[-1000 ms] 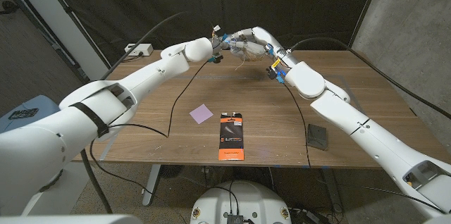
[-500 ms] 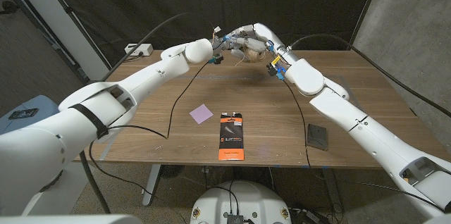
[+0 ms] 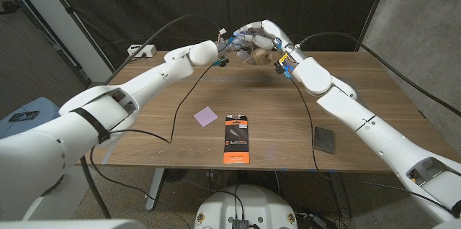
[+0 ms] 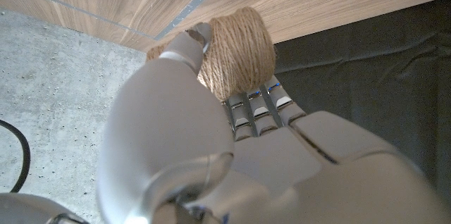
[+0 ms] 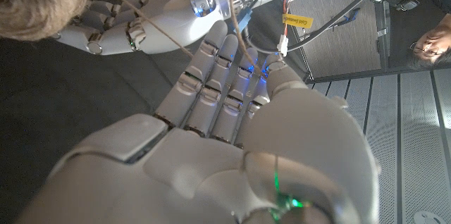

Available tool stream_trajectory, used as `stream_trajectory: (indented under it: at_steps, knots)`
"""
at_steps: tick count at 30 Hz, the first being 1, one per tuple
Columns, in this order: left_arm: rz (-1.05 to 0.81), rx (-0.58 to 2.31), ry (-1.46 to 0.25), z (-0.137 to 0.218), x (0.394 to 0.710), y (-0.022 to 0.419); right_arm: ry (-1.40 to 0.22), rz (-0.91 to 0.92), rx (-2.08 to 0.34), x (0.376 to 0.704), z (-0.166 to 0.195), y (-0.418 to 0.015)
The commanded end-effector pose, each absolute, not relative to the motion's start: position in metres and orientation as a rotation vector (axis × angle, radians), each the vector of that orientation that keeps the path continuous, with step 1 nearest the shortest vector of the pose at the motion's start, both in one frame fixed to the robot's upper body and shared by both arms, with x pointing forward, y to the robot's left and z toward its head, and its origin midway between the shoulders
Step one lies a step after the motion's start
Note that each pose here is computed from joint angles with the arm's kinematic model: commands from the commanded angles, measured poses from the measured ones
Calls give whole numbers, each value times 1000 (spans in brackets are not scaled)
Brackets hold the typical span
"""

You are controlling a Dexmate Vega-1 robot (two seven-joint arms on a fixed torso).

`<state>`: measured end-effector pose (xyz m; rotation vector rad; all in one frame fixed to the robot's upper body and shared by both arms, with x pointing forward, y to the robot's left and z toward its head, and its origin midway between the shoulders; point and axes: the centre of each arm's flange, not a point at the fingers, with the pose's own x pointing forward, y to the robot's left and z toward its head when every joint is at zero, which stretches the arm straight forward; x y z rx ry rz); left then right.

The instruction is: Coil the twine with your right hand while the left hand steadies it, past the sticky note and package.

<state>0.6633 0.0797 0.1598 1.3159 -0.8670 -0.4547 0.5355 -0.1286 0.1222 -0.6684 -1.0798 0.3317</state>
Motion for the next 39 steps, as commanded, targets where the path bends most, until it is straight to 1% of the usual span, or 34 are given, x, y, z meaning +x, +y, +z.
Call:
stream_trajectory:
  at_steps: [1, 23, 39]
  knots:
    - [-467, 1327, -878, 155, 660, 77, -1085, 308, -674, 539, 127, -132]
    - [-488, 1324, -893, 153, 663, 77, -1102, 297, -679, 542, 142, -132]
    - [-507, 1315, -910, 155, 669, 81, -1097, 275, -688, 554, 156, -135]
